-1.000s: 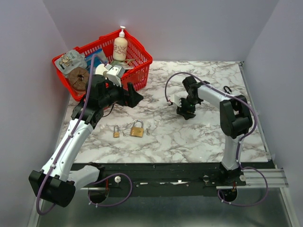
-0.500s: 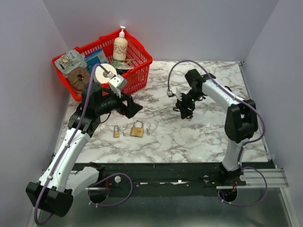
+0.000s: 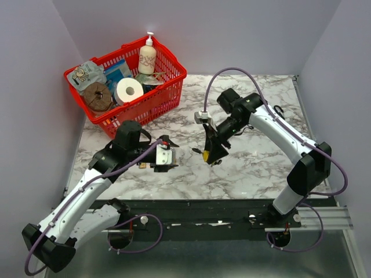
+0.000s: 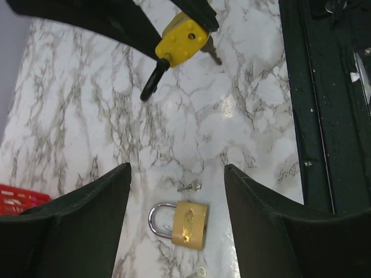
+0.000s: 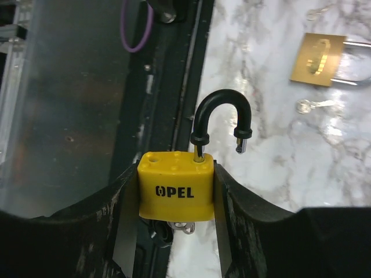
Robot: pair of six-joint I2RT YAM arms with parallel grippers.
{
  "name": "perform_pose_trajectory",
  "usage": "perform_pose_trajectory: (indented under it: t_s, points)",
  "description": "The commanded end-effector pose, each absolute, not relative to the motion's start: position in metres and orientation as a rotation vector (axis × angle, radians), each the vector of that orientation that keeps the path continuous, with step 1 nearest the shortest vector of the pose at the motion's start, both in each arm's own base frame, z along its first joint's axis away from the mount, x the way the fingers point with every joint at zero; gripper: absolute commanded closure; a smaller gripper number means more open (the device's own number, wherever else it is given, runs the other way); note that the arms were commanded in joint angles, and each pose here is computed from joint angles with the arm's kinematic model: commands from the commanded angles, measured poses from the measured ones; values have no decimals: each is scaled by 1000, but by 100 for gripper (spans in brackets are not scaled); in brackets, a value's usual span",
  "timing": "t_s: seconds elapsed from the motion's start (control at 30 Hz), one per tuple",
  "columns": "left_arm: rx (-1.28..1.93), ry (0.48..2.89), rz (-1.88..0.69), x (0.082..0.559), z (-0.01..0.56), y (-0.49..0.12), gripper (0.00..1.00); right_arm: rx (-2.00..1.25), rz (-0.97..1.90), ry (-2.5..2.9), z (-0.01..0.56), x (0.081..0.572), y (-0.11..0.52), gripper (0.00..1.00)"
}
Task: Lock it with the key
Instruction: Pick up the lock from the center of the board, then lock the lock.
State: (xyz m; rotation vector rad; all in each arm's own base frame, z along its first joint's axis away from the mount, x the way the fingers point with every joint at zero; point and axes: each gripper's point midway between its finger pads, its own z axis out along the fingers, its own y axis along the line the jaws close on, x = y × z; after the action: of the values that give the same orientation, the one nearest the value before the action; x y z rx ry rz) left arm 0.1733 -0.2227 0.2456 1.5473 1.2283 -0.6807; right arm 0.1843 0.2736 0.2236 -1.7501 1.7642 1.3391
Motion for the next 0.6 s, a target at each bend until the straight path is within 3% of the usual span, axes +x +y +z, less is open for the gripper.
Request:
perform_pose_trajectory:
  t_s: [0.0, 0.57]
  points:
    - [1638, 1042, -561, 178, 261, -242, 30, -1657, 1652, 1929, 249, 127, 267, 99]
    - [1688, 985, -610, 161, 263, -278, 47, -1755, 1673, 1897, 257, 103, 280, 99]
